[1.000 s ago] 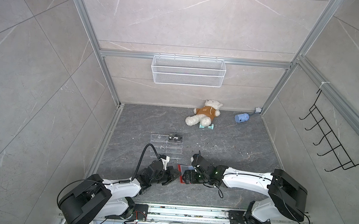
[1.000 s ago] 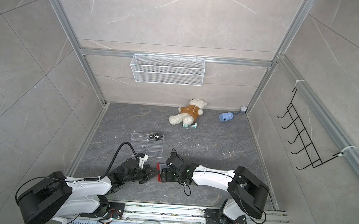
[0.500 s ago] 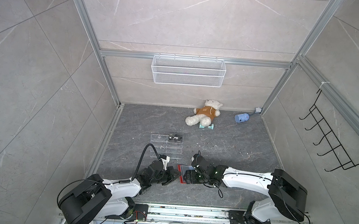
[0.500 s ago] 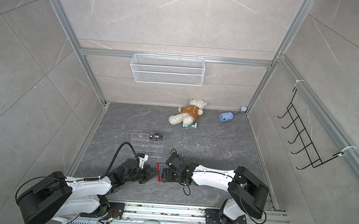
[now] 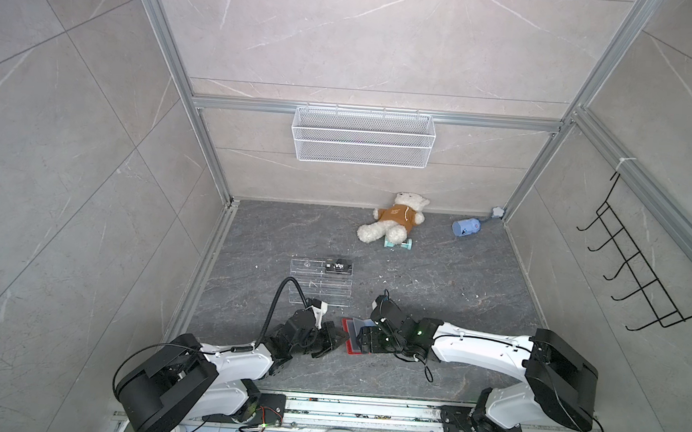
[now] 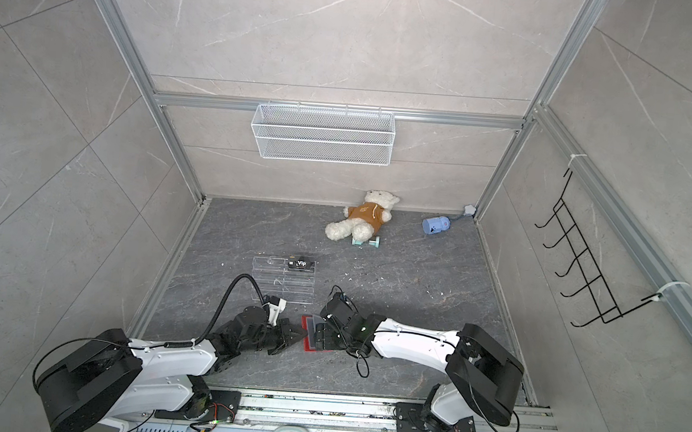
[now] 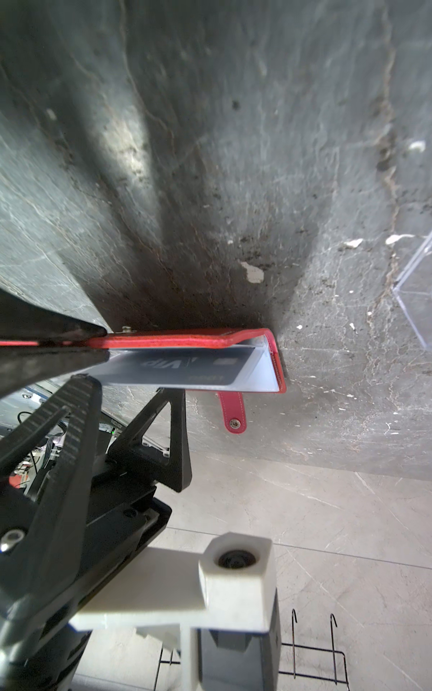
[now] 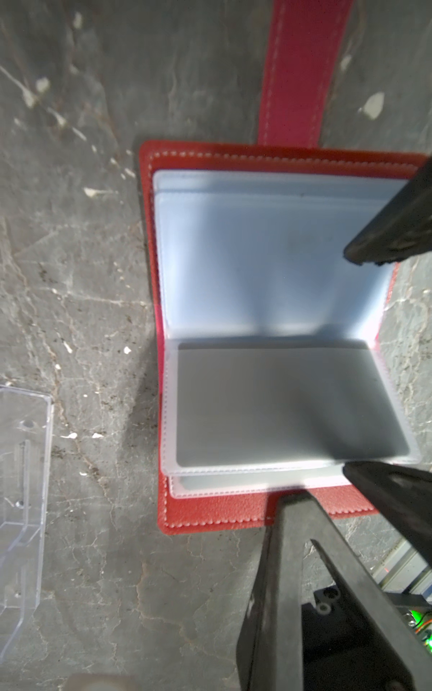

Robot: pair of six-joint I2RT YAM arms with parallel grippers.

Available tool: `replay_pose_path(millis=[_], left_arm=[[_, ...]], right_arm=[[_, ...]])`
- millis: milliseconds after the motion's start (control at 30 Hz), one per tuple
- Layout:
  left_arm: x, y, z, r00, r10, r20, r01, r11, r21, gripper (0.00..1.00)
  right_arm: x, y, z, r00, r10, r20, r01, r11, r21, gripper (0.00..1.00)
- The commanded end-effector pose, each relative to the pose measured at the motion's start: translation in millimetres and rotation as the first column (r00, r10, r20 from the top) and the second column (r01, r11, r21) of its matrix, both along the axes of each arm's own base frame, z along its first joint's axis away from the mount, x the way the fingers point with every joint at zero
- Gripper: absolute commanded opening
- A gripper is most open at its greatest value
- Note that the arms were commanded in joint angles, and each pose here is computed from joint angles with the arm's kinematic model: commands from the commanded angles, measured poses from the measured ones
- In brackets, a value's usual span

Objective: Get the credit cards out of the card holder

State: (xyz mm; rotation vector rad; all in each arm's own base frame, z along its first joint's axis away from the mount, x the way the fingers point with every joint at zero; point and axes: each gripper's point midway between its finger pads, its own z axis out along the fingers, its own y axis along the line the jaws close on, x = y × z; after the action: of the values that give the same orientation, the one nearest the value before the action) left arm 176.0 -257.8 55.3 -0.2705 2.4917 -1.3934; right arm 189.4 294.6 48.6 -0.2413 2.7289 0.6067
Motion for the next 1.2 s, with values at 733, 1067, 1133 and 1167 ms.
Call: replay_pose_path(millis=[733,1067,1133,1167], left_arm=[[-4.9,1.0,-15.2,0.998,-0.067,0.014,0.066,0.994,0.090,0.00],[-4.8,2.6,-17.6,0.995,-0.099,0.026,0.094,0.985,0.145,0.00],[-4.9,2.4,-18.1,0.994,-0.108,0.029,0.102,0.983,0.156,0.00],[-5.4,2.7,-19.2,0.993,-0.114,0.029,0.108,0.981,0.164,0.00]], right_arm=[[-0.6,-27.8,5.7,0.998,-0.061,0.031,0.062,0.997,-0.049,0.82],[-0.5,-37.3,7.3,0.997,-0.075,0.035,0.077,0.996,-0.054,0.81],[-0.6,-38.6,6.6,0.996,-0.076,0.036,0.078,0.995,-0.057,0.81],[-0.8,-39.3,5.9,0.996,-0.078,0.034,0.080,0.995,-0.058,0.81]])
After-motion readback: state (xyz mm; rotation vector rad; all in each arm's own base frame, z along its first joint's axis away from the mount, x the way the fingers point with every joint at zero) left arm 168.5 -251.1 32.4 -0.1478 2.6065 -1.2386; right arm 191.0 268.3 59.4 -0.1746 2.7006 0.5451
